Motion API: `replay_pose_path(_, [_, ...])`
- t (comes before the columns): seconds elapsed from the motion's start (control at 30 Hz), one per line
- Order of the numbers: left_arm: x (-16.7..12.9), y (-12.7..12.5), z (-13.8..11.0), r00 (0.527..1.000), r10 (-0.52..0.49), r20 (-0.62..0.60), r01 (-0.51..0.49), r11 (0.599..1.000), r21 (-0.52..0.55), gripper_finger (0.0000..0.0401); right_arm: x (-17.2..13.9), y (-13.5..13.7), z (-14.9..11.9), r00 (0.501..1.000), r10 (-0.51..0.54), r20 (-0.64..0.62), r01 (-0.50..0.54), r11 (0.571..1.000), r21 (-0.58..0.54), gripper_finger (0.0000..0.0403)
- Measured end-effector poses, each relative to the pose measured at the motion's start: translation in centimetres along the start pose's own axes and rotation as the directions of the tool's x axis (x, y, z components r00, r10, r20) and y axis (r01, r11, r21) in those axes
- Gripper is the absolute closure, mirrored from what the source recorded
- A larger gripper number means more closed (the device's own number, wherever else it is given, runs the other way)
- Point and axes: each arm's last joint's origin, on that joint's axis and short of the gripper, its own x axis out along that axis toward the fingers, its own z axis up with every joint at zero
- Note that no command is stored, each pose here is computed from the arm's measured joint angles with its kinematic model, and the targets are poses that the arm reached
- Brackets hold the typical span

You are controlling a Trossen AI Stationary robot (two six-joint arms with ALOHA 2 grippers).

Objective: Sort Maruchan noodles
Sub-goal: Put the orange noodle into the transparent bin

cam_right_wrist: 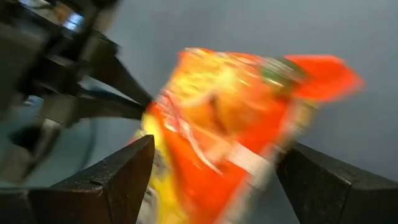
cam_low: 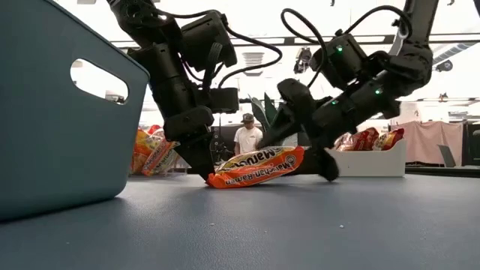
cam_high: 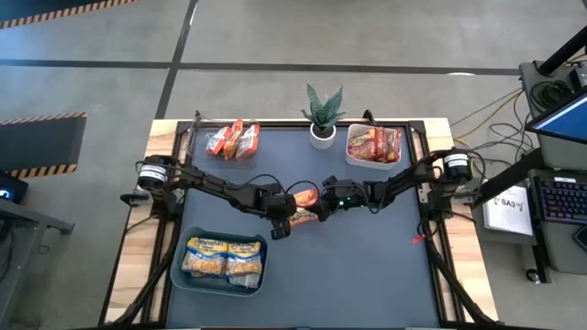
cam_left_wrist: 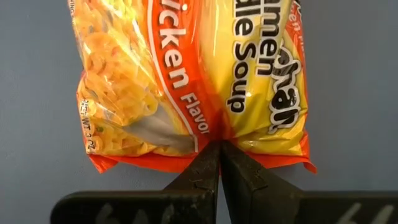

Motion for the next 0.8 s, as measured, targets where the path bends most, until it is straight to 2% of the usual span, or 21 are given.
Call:
replay_pose_path(0.1, [0.0,0.0,0.01,1.0,-0.001,0.001,0.001,1.0,0.0,0.0401,0.6,0.45,0.26,0.999,0.054,0.005,-0.054,0.998,-0.01,0.01])
replay_pose_path(0.27, [0.0,-0.01,0.05,1.0,-0.001,0.006,0.001,1.0,0.0,0.0401,0.87,0.67,0.42,0.998,0.064,0.007,-0.064,0.998,-0.019,0.0123])
replay_pose_path(0.8, [-0.27,-0.05,0.2,1.0,0.011,0.024,-0.011,1.0,0.007,0.0401,0.84,0.83,0.55,0.997,0.077,0.014,-0.076,0.996,-0.039,0.0265])
